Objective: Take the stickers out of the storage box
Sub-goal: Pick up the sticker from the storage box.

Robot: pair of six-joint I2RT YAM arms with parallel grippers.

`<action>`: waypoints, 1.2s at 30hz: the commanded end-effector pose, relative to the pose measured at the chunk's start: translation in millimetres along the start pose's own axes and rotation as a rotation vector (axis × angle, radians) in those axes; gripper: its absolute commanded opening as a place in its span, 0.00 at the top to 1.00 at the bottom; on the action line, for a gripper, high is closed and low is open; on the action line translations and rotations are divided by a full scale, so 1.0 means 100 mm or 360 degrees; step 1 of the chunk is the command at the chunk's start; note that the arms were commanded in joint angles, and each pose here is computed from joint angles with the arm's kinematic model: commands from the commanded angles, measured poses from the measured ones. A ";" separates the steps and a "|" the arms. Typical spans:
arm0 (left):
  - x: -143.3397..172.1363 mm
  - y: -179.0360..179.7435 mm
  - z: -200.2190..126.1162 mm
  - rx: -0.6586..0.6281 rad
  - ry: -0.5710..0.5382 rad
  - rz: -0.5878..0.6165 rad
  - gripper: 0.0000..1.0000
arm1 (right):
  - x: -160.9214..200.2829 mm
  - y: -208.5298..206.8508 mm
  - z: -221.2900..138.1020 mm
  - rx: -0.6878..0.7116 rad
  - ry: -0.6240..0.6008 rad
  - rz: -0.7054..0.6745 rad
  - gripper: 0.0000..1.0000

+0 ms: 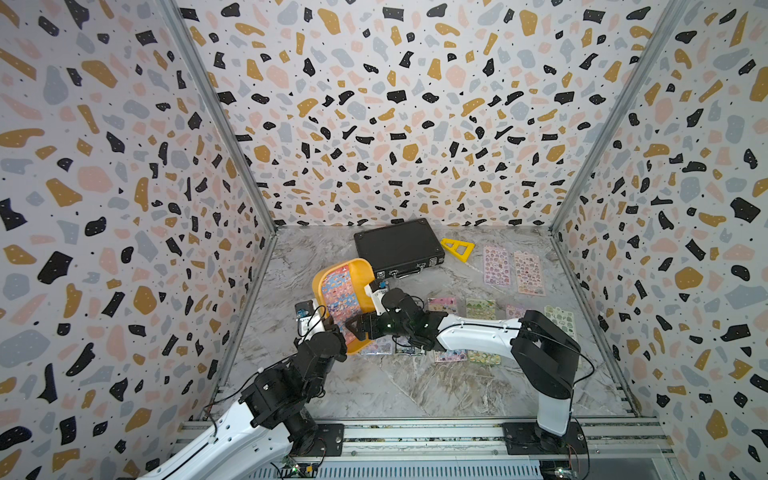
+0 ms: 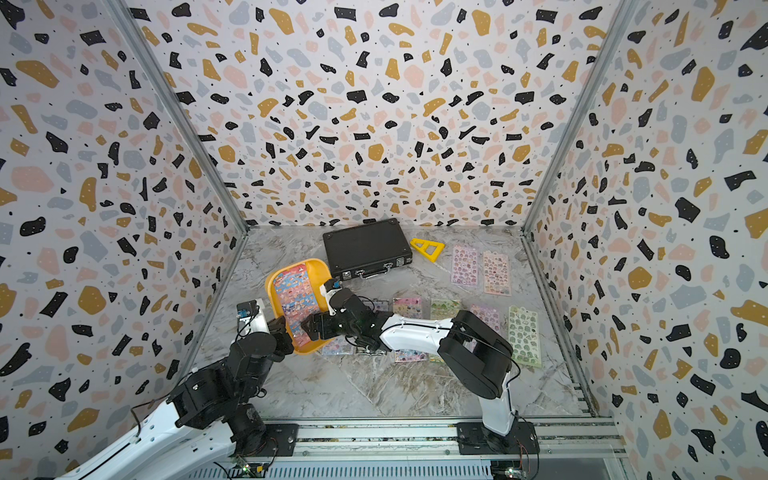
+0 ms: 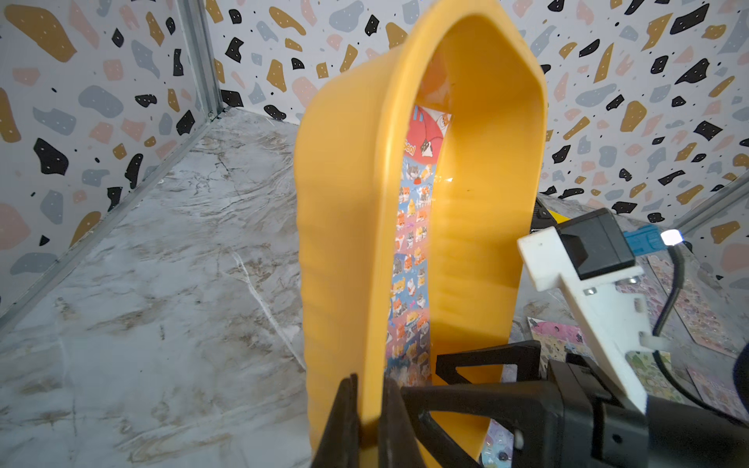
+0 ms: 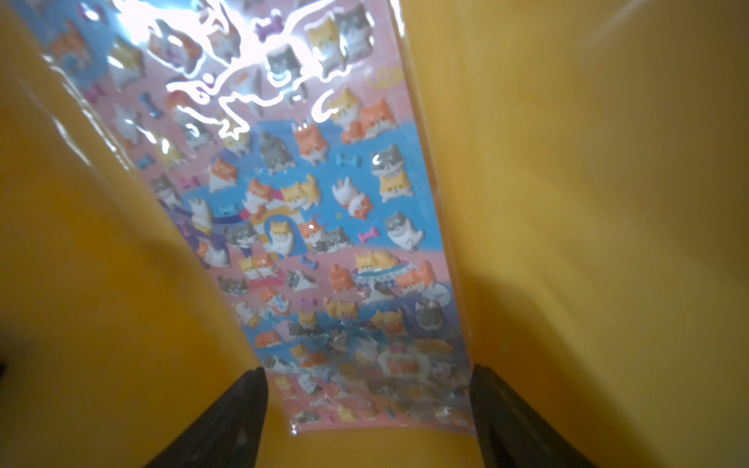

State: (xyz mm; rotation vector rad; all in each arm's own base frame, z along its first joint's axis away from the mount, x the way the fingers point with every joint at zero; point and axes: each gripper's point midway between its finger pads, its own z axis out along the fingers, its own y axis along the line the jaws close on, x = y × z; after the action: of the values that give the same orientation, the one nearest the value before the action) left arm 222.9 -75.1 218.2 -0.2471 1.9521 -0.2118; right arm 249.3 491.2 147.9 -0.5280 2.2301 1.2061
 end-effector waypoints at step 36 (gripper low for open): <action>-0.17 -0.02 -0.02 -0.0038 -0.0074 -0.0190 1.00 | -0.11 -0.03 -0.43 0.0651 -0.0178 -0.0436 0.25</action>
State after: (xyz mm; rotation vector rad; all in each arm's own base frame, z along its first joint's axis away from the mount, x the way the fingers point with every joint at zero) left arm 224.3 -71.1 215.7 -0.3287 1.9611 -0.1896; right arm 236.7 456.8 168.3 -0.5792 2.1414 0.6898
